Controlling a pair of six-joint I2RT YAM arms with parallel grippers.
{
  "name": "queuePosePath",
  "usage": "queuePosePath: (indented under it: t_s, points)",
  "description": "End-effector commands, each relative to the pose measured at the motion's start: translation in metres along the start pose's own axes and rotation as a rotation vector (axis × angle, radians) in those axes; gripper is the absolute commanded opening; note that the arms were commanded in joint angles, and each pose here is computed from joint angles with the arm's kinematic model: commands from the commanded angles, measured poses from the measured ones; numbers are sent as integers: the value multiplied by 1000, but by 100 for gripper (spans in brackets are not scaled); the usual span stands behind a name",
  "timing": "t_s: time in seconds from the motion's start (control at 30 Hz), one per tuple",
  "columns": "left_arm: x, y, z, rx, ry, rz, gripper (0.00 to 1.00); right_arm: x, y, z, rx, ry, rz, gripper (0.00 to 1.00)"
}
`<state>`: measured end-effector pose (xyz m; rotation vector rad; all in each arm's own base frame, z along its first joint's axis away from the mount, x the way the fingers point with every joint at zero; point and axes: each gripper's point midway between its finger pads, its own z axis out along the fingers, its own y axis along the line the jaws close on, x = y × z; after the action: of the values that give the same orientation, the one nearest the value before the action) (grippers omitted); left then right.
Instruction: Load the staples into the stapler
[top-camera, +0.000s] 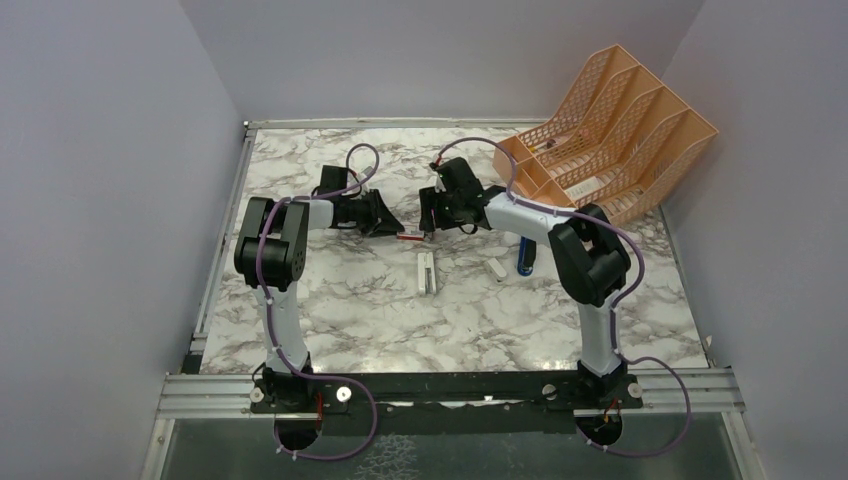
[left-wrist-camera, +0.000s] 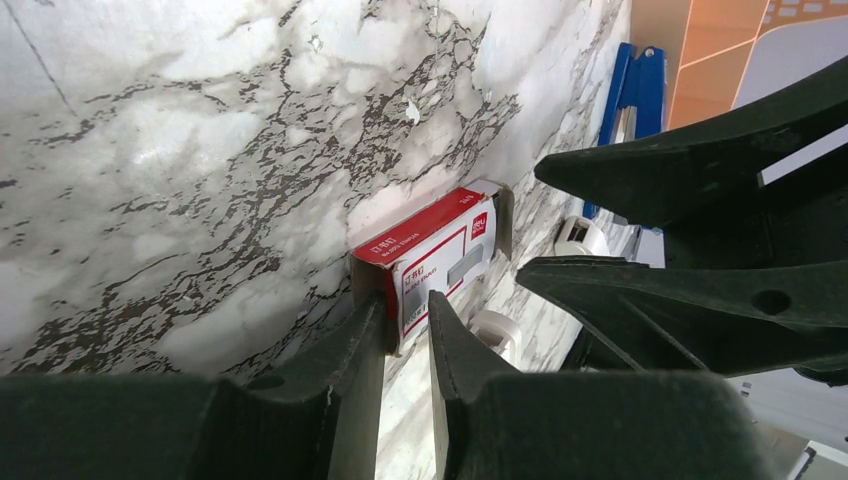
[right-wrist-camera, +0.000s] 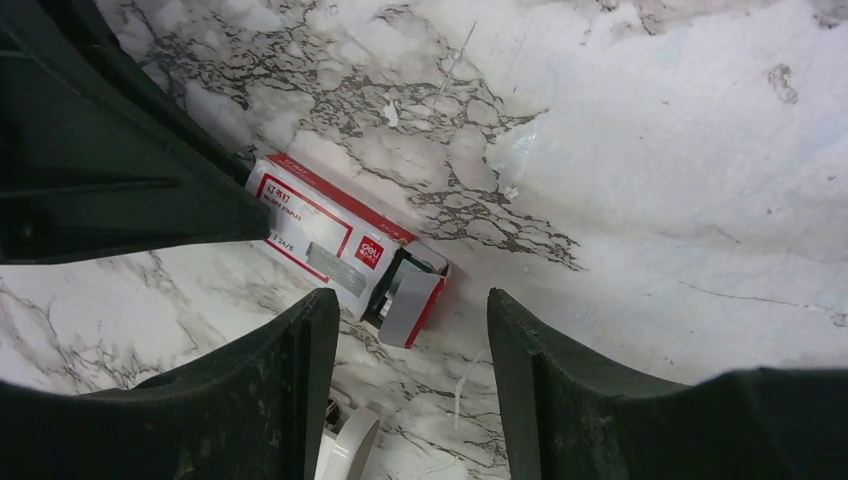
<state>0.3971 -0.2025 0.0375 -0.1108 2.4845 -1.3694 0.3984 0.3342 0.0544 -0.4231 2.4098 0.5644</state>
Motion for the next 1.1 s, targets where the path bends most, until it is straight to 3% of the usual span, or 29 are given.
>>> queuePosePath:
  t_s: [0.0, 0.33, 0.63, 0.87, 1.07]
  points:
    - [-7, -1, -4, -3, -18, 49, 22, 4, -8, 4, 82, 24, 39, 60]
    - [-5, 1, -4, -10, -17, 39, 22, 9, -23, 4, 164, 33, 49, 59]
    - [-7, 1, -6, -6, -20, 36, 22, 5, -26, -1, 198, 22, 75, 34]
    - [-7, -3, -9, 10, -20, 36, 15, 9, -18, 5, 148, 38, 85, 27]
    - [-5, -4, -9, 26, -16, 28, 12, 17, -17, 11, 129, 62, 99, 26]
